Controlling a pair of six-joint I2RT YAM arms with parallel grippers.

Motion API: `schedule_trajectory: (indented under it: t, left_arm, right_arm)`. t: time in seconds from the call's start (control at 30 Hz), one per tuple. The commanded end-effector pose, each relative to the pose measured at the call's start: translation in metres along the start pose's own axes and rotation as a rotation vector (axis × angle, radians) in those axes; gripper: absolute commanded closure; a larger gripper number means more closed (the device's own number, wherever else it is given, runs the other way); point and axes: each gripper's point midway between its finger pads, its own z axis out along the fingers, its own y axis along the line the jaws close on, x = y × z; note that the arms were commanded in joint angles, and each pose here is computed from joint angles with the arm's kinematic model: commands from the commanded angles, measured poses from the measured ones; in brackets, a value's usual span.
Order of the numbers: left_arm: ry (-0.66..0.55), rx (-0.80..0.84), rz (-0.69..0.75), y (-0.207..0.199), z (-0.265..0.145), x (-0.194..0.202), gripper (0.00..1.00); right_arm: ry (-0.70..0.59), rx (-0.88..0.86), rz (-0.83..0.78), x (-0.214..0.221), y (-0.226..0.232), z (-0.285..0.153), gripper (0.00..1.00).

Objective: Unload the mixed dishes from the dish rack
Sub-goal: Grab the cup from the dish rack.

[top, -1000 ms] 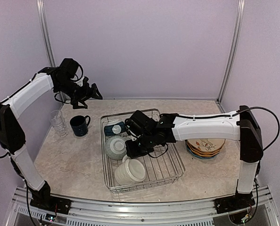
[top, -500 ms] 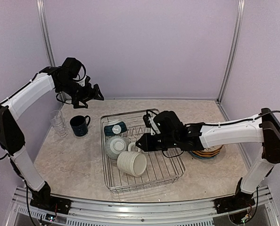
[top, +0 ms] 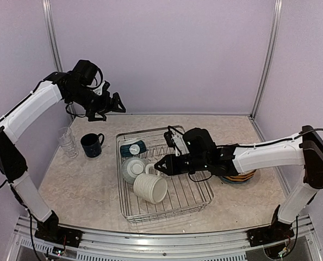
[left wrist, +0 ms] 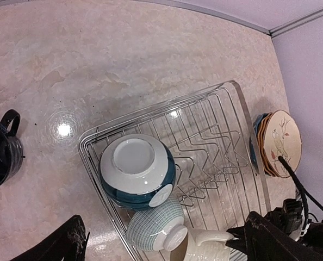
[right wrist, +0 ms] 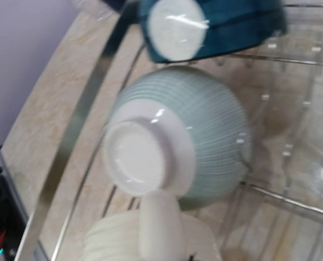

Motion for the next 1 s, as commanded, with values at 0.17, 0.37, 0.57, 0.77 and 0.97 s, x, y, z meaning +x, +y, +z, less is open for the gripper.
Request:
schedule_trajectory:
  t: [0.17,0.37,0.57,0.77,0.97]
  left_arm:
    - [-0.123,-0.005,0.065,-0.008,-0.025,-0.027,0.04]
    - [-0.145,0.047,0.065,0.0,-0.024,-0.015,0.04]
    - [-0.173,0.051,0.07,0.003,-0.032,-0.015,0.04]
    - [-0.168,0.069,0.041,0.009,-0.032,-0.013,0.04]
    - [-0.165,0.082,0.041,0.007,-0.033,-0.011,0.04]
  right_arm:
    - [0.068,-0.194,-0.046,0.018,0.028,0.001,0.84]
    - [0.073,-0.26,-0.011,0.025,0.031,0.017,0.8]
    - [0.078,-0.276,-0.004,0.032,0.033,0.032,0.72]
    - [0.098,-0.243,-0.038,0.037,0.026,0.038,0.68]
    - [0.122,-0.28,-0.152,0.042,0.032,0.042,0.59]
